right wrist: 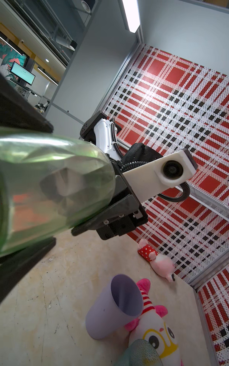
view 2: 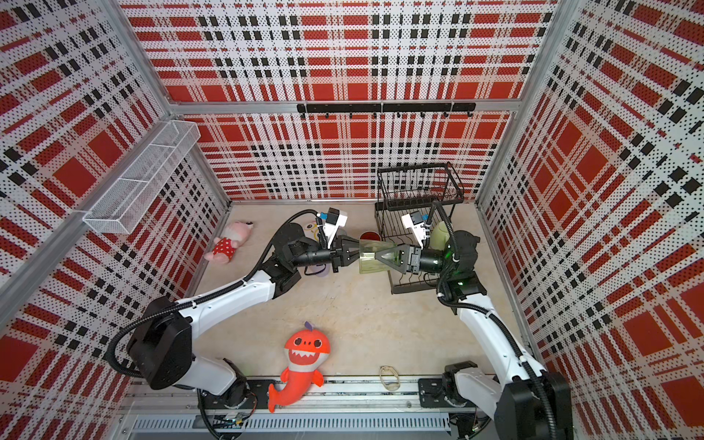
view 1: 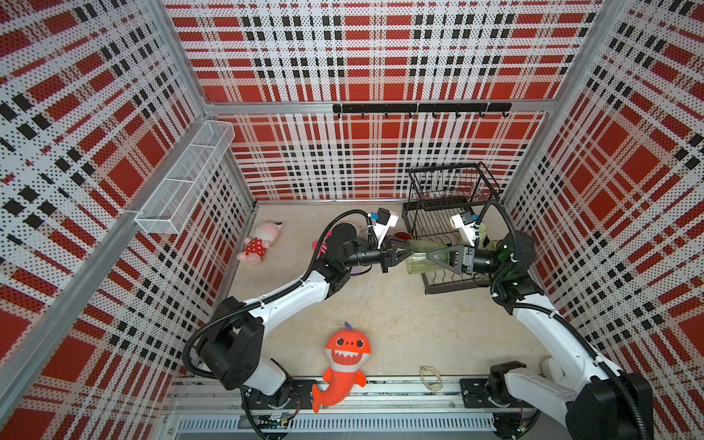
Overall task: Load cups into a dish rack
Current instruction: Place the cup upside down at the dish rack.
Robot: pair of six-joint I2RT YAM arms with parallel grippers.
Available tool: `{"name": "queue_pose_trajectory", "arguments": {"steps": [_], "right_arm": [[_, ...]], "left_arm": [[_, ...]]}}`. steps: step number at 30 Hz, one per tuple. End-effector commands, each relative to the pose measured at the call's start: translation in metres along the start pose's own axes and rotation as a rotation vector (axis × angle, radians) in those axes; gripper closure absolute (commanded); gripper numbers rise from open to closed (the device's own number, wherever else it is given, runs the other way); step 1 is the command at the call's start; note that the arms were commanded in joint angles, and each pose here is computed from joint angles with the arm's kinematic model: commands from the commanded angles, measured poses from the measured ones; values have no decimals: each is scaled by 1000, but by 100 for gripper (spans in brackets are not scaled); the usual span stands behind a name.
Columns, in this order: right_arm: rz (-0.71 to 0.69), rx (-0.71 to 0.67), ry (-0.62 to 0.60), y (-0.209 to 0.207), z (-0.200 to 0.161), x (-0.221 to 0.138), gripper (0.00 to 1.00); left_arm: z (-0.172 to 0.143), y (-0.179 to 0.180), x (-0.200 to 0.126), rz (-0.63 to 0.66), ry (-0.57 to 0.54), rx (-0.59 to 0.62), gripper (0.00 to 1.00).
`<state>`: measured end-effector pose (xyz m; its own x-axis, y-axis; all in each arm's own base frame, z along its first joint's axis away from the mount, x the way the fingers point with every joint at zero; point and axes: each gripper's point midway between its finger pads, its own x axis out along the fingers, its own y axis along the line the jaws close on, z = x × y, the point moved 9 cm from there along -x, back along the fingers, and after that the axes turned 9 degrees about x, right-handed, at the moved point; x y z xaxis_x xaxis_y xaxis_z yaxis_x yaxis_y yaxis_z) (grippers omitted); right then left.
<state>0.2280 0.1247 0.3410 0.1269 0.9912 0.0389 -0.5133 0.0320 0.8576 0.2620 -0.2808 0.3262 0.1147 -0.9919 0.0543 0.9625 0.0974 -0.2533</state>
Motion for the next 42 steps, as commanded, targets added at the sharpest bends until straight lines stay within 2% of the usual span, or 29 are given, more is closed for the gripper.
{"name": "queue_pose_trajectory", "arguments": {"steps": [1, 5, 6, 8, 9, 15, 19, 22, 26, 32, 42], "right_arm": [[15, -51, 0, 10, 4, 4, 23], [0, -46, -8, 7, 4, 4, 25], [-3, -43, -8, 5, 4, 4, 25], [-11, -33, -9, 3, 3, 4, 26], [-16, -30, -7, 2, 3, 4, 26], [-131, -17, -25, -12, 9, 4, 27], [-261, 15, -67, -29, 19, -4, 29], [-409, 13, -73, -44, 27, -14, 30], [-655, -10, -50, -57, 38, -24, 30], [-1074, -36, -54, -76, 51, -47, 32], [-1424, -52, -57, -107, 61, -59, 34]], "left_arm": [[13, -2, 1, 5, -45, 41, 94], [14, 5, -5, 44, -53, 28, 81], [13, 7, -7, 55, -55, 25, 75], [13, 10, -10, 79, -59, 21, 49], [12, 12, -12, 91, -61, 15, 41], [3, 22, -28, 141, -53, -21, 27], [-6, 27, -45, 202, -54, -40, 22], [-13, 40, -62, 312, -41, -69, 20], [-17, 54, -83, 439, -37, -114, 20], [-13, 60, -99, 595, 12, -99, 20], [-14, 58, -113, 684, 108, -40, 20]]}}
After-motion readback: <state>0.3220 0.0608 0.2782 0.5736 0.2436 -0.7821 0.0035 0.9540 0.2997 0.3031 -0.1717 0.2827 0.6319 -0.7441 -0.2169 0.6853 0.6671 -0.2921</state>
